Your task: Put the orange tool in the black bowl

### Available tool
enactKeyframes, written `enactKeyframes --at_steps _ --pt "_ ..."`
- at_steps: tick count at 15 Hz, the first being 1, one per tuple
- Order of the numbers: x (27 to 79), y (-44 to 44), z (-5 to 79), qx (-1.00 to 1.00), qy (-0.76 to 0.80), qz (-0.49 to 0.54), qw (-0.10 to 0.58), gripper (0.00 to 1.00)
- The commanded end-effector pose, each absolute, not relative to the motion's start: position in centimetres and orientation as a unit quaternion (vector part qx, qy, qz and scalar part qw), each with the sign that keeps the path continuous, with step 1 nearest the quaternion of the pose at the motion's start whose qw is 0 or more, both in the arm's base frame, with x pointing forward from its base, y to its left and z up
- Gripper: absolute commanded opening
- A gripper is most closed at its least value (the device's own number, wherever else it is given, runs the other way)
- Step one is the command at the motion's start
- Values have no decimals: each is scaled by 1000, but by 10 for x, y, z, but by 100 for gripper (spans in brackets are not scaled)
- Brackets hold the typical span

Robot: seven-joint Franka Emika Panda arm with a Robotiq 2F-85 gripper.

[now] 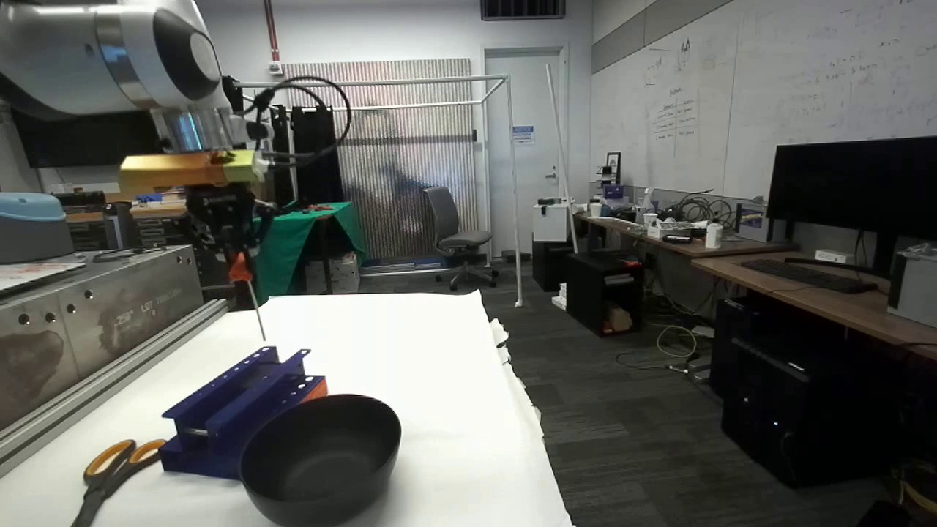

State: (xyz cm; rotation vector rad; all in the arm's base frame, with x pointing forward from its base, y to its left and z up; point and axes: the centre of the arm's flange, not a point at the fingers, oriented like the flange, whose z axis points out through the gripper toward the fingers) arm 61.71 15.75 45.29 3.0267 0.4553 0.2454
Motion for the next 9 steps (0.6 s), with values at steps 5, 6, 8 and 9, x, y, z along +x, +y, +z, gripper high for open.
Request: enactKeyframes --at_steps 5,6,8,9 --pt "542 75 538 990 -13 -10 143 5" --pt "540 59 528 987 -33 -30 153 5" --pt "541 35 505 982 -65 -86 157 5" --pt "542 25 490 978 -77 -117 154 5"
